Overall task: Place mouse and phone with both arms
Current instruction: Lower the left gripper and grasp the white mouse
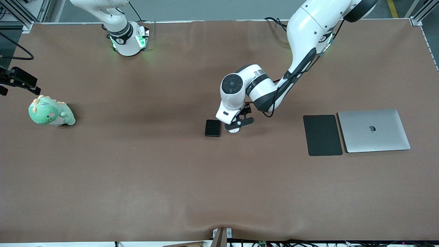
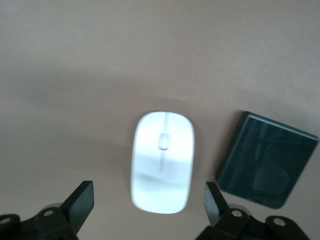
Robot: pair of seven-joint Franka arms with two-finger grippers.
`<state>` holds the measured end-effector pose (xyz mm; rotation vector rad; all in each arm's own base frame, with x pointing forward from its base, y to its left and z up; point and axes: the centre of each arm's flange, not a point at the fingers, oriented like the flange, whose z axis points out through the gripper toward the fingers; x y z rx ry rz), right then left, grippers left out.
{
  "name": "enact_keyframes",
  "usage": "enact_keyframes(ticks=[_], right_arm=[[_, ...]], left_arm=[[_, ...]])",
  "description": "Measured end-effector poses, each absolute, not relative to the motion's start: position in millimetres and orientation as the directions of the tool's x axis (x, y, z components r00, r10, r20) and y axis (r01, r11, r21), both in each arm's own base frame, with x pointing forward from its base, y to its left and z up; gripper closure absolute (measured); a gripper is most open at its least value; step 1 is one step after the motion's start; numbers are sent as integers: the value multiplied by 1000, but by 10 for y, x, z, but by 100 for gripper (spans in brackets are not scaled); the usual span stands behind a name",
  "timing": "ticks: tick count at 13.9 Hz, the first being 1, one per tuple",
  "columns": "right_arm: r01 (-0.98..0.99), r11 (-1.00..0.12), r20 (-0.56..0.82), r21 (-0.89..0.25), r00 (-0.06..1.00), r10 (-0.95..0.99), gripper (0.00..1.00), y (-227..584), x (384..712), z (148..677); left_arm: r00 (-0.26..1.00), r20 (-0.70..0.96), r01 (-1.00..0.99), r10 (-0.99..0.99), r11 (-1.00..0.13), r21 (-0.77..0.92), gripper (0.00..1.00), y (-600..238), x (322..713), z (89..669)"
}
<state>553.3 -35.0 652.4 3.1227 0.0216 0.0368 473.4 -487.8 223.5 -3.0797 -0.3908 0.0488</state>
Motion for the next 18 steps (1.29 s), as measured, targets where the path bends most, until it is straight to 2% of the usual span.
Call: enact_keyframes(ticks=[13,14,16,17,18], right_arm=[[24,-1000,8,19,1000,24,0,-294,5629,6389],[25,-1000,9,19,1000,25,0,-289,5632,6387],[26,-999,9,19,1000,26,0,-282,5633,6386],[27,-999,9,19,1000,27,0,-280,5633,6386],[27,-999,9,19,1000,27,0,-278,5634,6385]], left_arm=[[967,20,256,255,-964,-73,6,-4870,4691,1724],[967,20,256,255,-964,-72,12,-4871,4695,1728],[967,22,255,254,-964,-71,33,-4878,4697,1735],[967,23,255,254,-964,-71,33,-4880,4698,1738],[967,24,254,253,-965,-70,38,-4881,4699,1740]])
